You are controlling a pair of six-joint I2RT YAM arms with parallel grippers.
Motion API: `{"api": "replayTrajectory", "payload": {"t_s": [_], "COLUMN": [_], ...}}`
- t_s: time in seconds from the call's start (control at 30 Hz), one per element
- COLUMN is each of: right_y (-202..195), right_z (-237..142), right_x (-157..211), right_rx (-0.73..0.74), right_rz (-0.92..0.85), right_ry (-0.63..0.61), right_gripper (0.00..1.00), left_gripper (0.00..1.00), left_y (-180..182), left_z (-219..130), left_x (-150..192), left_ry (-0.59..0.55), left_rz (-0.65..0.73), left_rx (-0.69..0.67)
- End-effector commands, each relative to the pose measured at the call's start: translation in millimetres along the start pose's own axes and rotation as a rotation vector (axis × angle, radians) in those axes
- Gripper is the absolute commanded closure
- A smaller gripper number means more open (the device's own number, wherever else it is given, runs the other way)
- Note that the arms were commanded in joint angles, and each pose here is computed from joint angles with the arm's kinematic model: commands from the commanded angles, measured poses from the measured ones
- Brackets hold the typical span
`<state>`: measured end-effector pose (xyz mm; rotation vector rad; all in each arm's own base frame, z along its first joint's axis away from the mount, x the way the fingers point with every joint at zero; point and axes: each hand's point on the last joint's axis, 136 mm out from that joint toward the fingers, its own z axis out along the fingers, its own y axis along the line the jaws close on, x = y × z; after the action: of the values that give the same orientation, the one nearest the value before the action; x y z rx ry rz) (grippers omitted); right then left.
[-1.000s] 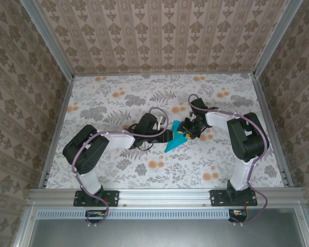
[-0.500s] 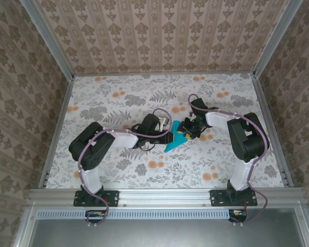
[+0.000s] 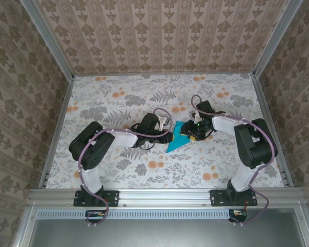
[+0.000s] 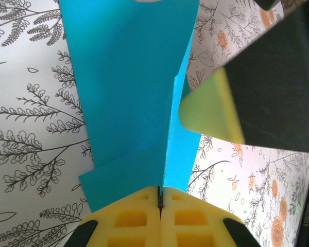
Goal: Fold a paper plane with a square sheet of paper (pick it up from the middle)
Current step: Fourth fold the wing at the center of the table.
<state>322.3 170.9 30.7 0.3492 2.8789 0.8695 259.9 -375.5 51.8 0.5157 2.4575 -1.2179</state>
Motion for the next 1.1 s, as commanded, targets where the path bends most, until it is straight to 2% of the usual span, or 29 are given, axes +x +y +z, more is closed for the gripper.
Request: {"api": "replayTrajectory", "payload": {"t_s": [0.0,0.17,0.63,0.87,1.07], "right_y": [20,25,15,9,8], "right_z": [-11,-10,8,14,17], "right_x": [3,0,-7,-7,-8], "right_rx": [-0.101,-0.125,-0.085,-0.069,-0.065], "right_rz": [-0.092,-0.098,-0.078,-0.067,-0.061], "right_ry": [-0.013,-0.018,0.014,0.028,0.032], "right_gripper": [0.45,0.40,0.42,0.42,0.42], "left_gripper": [1.00,1.00,0.99,0.94,0.78], "left_y": [-5,-4,-3,-3,-6], "left_z": [5,9,8,12,15], "left_x": [-6,-4,-6,-7,-9], "left_ry": [0.006,0.022,-0.011,-0.009,-0.006], "left_rz": [0.010,-0.003,-0.045,-0.053,-0.042], "left_rx": [0.050,0.055,0.067,0.082,0.098]}}
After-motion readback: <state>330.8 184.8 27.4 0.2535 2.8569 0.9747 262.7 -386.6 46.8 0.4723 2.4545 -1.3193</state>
